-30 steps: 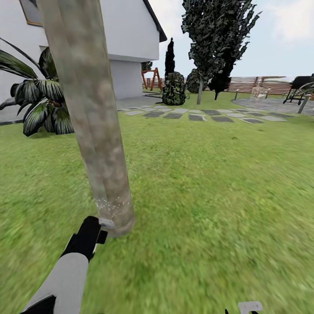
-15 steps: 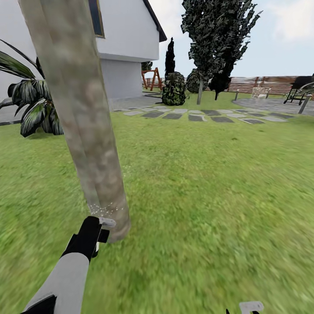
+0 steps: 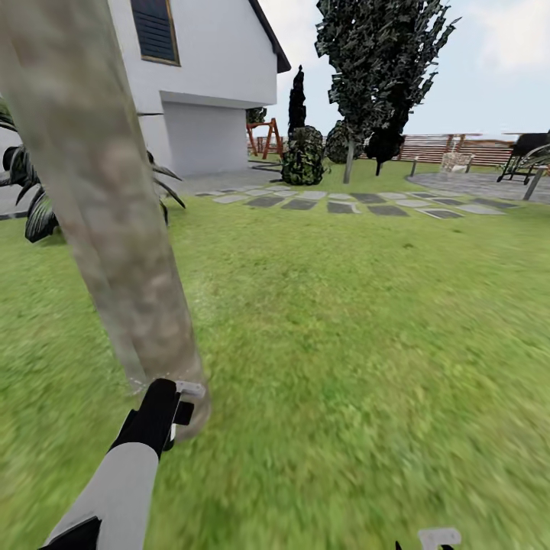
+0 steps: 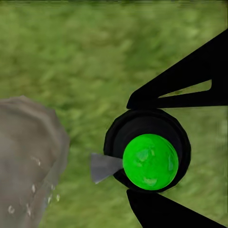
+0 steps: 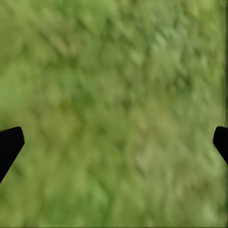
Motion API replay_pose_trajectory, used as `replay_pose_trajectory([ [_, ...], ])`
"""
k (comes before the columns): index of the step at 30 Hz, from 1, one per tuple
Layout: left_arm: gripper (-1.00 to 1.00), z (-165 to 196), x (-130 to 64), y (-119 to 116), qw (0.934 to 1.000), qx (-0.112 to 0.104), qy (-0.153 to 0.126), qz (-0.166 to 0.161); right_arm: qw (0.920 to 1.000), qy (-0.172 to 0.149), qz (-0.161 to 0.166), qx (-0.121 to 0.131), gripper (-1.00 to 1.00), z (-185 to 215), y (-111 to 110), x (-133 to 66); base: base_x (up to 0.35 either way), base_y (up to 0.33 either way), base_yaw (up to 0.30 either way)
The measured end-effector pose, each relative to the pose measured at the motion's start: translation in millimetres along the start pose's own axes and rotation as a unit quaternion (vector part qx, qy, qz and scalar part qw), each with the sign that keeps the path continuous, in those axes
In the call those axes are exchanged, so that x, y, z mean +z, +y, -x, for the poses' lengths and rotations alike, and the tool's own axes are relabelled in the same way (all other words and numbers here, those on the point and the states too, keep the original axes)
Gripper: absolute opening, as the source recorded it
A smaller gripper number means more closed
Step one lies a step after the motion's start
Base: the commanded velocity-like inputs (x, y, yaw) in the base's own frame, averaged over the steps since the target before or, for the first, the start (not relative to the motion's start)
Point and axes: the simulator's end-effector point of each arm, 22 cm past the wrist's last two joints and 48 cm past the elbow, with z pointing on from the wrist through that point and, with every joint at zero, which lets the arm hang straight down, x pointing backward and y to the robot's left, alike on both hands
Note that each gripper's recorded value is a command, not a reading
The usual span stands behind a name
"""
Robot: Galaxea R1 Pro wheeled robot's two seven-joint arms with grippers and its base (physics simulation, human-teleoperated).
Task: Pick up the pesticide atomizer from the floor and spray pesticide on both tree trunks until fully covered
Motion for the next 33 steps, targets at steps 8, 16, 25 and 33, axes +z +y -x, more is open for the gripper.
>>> replay_pose_trajectory([
  [8, -1.00, 0.3, -0.1, -0.5, 1.0000, 0.000, 0.000, 0.000, 1.0000, 0.000, 0.001, 0.000, 1.00, 0.0, 1.2, 0.0, 0.171, -0.229, 0.000],
  [16, -1.00, 0.3, -0.1, 0.9, 1.0000, 0.000, 0.000, 0.001, 1.0000, 0.000, 0.002, 0.001, 1.00, -0.1, 3.2, -0.1, 0.112, -0.257, 0.203],
  [25, -1.00, 0.2, 0.1, 1.0, 1.0000, 0.000, 0.000, 0.001, 1.0000, 0.000, 0.002, 0.001, 1.00, -0.1, 3.6, -0.1, 0.042, -0.267, 0.276],
  [33, -1.00, 0.5, -0.1, 0.0, 1.0000, 0.000, 0.000, 0.001, 1.0000, 0.000, 0.003, 0.001, 1.00, 0.2, 4.8, -0.1, 0.000, -0.272, 0.277],
])
